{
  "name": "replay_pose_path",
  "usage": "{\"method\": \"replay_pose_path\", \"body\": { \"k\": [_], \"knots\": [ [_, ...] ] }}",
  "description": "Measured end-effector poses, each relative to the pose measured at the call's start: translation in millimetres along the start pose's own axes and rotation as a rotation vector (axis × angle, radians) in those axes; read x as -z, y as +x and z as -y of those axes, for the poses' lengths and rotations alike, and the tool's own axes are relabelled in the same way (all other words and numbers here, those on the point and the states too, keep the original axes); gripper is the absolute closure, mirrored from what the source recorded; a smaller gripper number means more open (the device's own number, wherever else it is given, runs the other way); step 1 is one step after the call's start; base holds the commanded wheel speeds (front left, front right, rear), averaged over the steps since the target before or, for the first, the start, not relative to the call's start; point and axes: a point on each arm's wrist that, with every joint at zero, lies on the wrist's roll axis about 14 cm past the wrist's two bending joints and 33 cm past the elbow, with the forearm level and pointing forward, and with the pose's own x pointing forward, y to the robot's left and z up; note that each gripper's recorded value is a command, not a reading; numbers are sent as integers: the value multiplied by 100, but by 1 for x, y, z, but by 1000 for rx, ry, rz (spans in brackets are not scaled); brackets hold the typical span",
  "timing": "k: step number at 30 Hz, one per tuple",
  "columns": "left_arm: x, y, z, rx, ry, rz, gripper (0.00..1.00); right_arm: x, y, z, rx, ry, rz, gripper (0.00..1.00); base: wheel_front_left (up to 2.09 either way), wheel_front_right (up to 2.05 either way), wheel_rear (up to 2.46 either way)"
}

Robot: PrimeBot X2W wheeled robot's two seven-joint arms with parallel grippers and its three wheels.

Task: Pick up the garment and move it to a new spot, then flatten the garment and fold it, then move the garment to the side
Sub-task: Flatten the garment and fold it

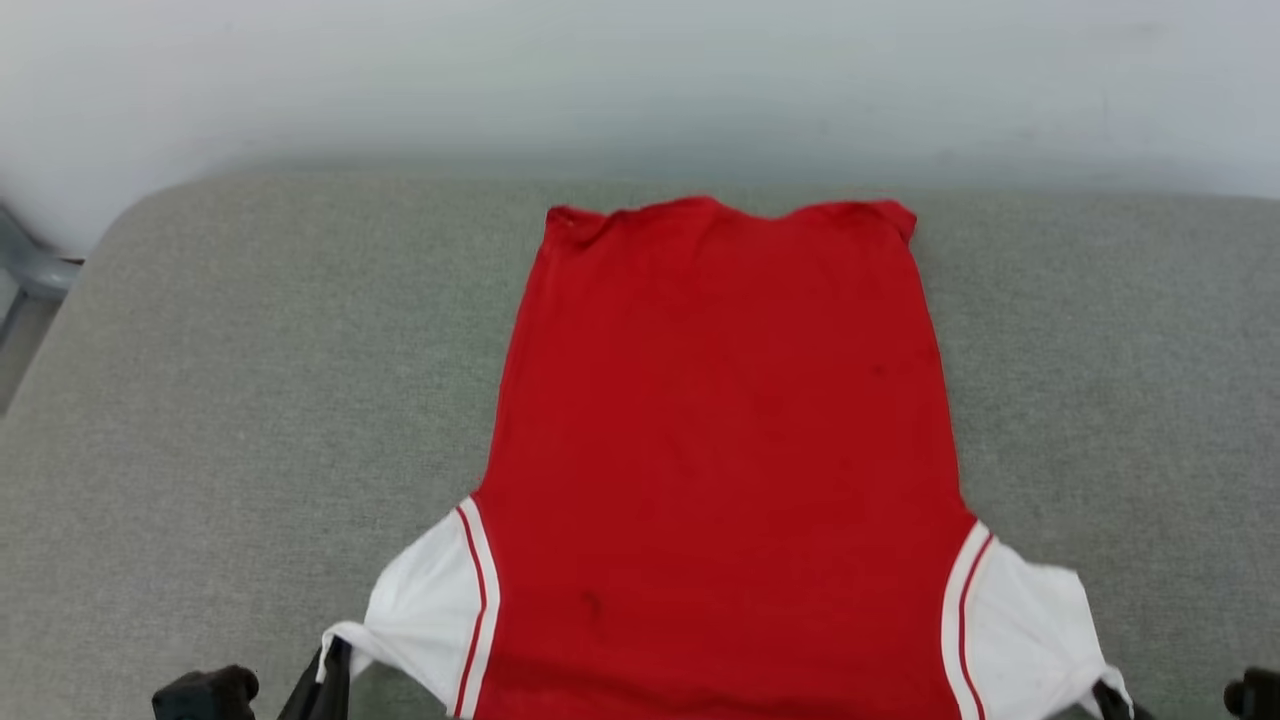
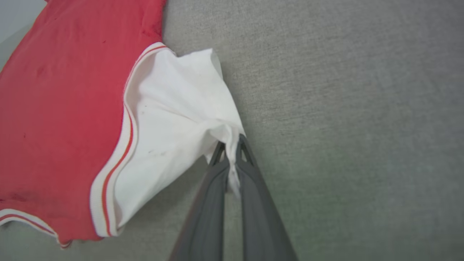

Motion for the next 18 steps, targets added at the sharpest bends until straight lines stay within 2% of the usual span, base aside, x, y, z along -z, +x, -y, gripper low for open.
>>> {"method": "replay_pose_path", "body": {
  "k": [5, 6, 7, 8, 13, 18],
  "knots": [
    [-2, -13, 6, 10, -12, 11, 100, 9, -15, 4, 22, -28, -31, 99, 0, 0, 0],
    [-2, -14, 8, 17, -14, 13, 100, 9, -15, 2, 19, -35, -34, 78, 0, 0, 0],
    [-3, -14, 11, 22, -14, 15, 100, 9, -15, 0, 15, -52, -38, 51, 0, 0, 0],
    [-3, -14, 13, 29, -16, 16, 100, 9, -15, -2, 12, -61, -39, 0, 0, 0, 0],
    [-10, -13, 28, 74, -7, 35, 100, -10, -10, -12, -11, -90, 35, 0, 0, 0, 0],
    [-21, -5, 39, 103, 11, 68, 100, -63, 7, -24, -27, -122, 210, 0, 0, 0, 0]
  ]
}}
